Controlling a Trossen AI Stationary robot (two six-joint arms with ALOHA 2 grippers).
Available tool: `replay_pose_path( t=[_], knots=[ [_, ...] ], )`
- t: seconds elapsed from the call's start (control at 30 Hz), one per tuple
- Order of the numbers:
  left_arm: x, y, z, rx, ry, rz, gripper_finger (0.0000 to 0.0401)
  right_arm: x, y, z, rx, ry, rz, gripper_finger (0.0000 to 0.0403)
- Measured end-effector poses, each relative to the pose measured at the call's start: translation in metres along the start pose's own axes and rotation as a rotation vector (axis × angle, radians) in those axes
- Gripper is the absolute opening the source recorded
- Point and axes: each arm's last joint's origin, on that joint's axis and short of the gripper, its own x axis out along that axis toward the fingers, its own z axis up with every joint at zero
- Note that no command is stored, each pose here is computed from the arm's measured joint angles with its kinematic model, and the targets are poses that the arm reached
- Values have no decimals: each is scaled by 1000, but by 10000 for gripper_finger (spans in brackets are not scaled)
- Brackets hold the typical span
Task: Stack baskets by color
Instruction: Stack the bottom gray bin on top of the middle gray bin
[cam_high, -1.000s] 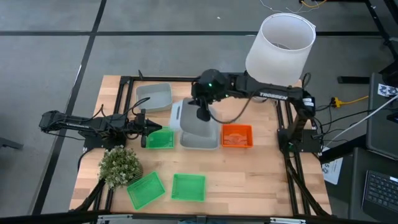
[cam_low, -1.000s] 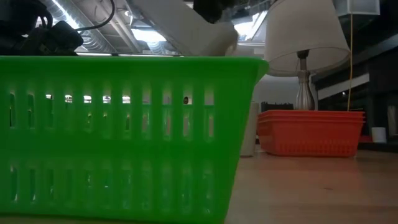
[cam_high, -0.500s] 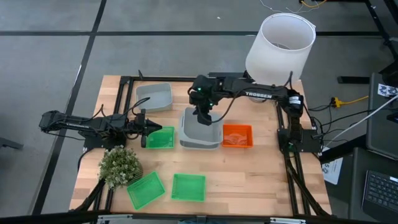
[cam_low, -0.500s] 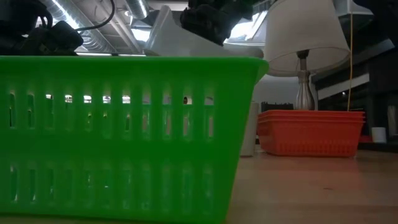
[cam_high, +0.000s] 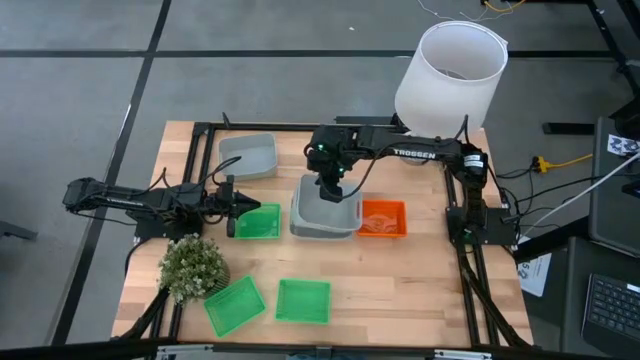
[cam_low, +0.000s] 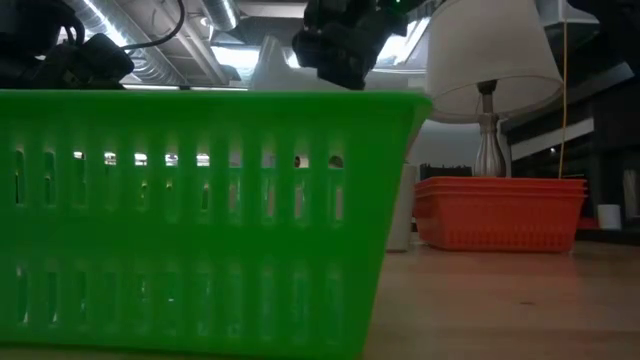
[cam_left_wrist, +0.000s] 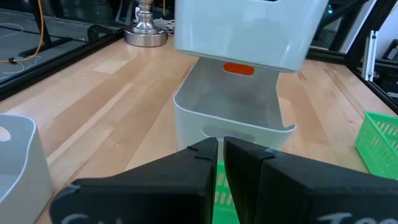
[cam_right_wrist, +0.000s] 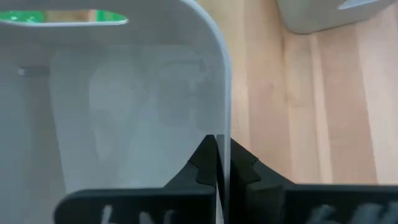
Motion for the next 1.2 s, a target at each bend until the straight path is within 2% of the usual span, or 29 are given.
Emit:
replay_pose_path(
  t=[0.27, 0.73, 1.03, 1.2],
  knots=[
    [0, 0, 0, 0, 0, 0, 21, 7, -1, -6, 0, 20, -6, 6],
    [0, 0, 0, 0, 0, 0, 21, 9, 9, -4, -40, 11, 57, 79],
    [0, 0, 0, 0, 0, 0, 21, -3, 31, 6, -74, 15, 114, 87],
    [0, 0, 0, 0, 0, 1, 21, -10, 51, 17, -132, -38, 131, 87]
  ],
)
